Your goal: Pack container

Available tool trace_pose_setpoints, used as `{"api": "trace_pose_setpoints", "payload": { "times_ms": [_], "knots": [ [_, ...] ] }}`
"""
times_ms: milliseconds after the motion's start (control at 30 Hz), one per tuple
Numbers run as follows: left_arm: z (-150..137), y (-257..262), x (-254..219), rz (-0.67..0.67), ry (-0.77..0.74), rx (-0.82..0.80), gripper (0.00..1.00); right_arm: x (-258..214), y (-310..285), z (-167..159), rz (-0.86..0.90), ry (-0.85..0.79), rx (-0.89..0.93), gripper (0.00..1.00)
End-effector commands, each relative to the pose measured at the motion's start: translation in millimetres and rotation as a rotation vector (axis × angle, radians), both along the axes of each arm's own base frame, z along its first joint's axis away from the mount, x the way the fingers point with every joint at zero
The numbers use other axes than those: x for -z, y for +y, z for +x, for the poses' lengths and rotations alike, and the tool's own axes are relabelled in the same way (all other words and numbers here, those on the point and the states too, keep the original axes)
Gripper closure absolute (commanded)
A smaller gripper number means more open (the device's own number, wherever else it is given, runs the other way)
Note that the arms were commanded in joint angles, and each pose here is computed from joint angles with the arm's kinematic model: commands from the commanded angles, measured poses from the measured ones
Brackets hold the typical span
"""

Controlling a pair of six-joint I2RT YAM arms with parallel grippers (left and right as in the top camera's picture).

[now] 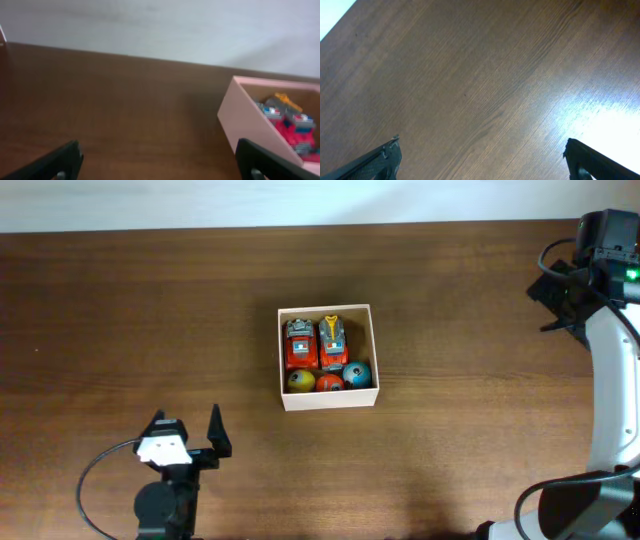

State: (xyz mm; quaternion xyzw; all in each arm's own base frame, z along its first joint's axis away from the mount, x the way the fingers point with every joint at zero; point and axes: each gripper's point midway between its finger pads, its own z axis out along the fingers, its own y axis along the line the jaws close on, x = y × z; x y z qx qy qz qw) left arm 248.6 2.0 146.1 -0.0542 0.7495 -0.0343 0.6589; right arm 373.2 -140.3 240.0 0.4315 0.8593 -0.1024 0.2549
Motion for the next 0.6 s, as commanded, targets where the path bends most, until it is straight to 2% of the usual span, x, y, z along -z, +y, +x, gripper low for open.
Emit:
{"api": "trace_pose_setpoints", "payload": {
  "times_ms": [0, 567],
  "knots": [
    [-1.8, -6.1, -4.9, 0.127, -0.027, 0.053, 0.01, -12.6, -1.3, -0.4, -0.007, -0.036, 0.010, 0.01],
    [-2.1, -5.7, -7.1, 0.154, -0.036, 0.053, 0.01, -12.6, -1.3, -0.4, -0.007, -0.036, 0.010, 0.01]
  ]
}}
